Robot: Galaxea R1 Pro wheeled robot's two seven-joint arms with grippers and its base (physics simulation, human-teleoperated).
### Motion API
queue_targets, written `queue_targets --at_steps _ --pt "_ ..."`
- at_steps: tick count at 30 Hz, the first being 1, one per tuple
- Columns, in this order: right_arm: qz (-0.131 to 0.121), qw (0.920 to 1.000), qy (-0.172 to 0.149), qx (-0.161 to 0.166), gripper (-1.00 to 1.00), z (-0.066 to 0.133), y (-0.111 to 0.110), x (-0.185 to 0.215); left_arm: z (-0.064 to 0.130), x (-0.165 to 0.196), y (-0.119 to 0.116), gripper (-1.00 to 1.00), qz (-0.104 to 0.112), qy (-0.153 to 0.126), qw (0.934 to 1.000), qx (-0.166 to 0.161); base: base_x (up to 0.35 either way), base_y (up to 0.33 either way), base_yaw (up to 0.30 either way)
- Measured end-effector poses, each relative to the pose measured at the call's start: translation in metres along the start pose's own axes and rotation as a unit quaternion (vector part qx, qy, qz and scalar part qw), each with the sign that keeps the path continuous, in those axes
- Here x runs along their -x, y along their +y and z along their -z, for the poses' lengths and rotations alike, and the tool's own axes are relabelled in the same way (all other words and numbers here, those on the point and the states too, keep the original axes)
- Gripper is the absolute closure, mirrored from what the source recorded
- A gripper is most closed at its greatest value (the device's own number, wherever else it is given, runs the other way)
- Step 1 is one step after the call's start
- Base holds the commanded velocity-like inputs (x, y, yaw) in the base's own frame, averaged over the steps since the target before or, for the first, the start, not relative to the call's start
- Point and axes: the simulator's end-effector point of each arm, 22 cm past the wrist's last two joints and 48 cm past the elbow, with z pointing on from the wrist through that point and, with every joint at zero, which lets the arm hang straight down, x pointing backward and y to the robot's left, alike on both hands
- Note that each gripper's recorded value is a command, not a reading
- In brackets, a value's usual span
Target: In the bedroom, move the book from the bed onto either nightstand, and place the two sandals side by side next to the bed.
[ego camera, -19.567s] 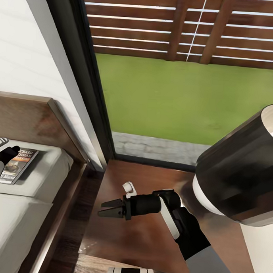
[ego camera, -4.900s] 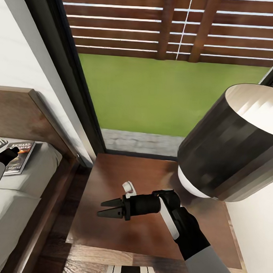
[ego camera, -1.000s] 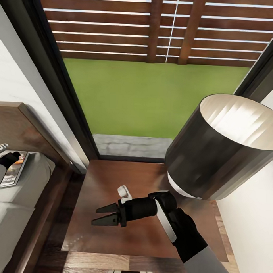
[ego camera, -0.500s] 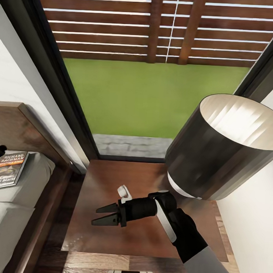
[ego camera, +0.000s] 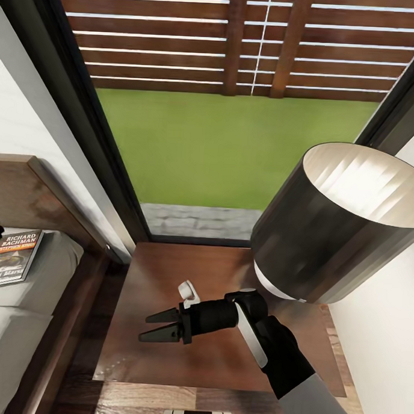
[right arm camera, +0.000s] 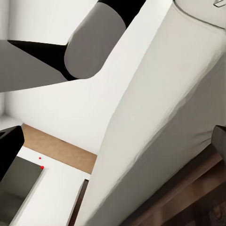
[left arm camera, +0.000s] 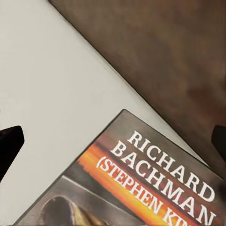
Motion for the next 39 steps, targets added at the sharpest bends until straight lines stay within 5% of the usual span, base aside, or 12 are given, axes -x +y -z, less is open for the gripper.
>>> queue_targets --at_steps 35,39 --pt "0.000 1.0000 0.000 0.000 -1.00 0.002 -0.026 -0.019 -0.018 -0.037 0.016 -1.00 0.006 -0.004 0.9999 0.011 0.000 0.000 0.000" --pt "0.003 0.9996 0.015 -0.024 -1.00 -0.002 -0.036 -0.026 -0.018 -0.036 0.016 -1.00 0.005 -0.004 0.9999 0.010 0.000 0.000 0.000"
